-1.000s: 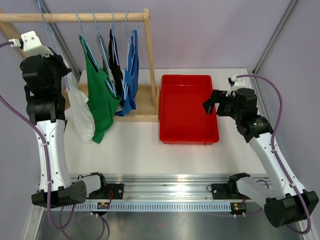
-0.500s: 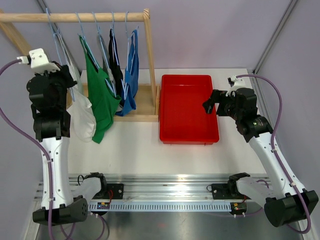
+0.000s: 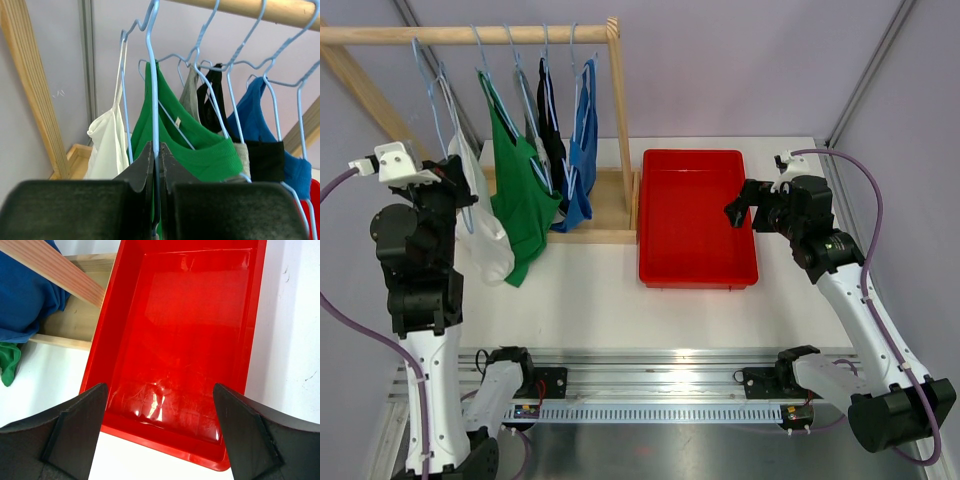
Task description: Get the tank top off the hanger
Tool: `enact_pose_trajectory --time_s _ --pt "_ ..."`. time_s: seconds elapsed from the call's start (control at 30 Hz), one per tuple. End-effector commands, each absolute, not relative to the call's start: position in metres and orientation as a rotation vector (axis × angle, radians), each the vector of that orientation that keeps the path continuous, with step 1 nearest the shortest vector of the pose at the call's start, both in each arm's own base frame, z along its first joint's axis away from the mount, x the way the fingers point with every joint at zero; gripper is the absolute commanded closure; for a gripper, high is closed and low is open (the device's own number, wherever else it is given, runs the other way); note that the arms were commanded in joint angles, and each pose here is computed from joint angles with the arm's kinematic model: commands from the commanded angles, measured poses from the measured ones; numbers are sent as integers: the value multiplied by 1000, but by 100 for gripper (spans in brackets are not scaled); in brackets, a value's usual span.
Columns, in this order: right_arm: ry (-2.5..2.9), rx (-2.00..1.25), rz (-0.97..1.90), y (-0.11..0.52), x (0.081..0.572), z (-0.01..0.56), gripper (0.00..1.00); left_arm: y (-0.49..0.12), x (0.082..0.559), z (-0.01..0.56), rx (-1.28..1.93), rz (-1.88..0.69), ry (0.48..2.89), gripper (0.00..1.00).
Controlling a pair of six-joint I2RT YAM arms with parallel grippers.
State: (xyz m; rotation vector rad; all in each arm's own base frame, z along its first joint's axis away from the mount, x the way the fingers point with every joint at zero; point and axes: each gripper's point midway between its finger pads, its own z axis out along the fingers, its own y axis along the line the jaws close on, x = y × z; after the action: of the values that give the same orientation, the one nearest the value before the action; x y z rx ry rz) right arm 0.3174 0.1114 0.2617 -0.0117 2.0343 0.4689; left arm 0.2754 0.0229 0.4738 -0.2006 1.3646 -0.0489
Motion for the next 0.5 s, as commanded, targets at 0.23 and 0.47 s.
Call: enact_pose_trajectory --time_s 0.23,0.47 --pt "2022 -28 512 120 324 264 7 -10 227 448 -111 -192 1362 100" --pt "2028 -29 504 120 327 261 7 -32 200 422 -59 -299 1410 100"
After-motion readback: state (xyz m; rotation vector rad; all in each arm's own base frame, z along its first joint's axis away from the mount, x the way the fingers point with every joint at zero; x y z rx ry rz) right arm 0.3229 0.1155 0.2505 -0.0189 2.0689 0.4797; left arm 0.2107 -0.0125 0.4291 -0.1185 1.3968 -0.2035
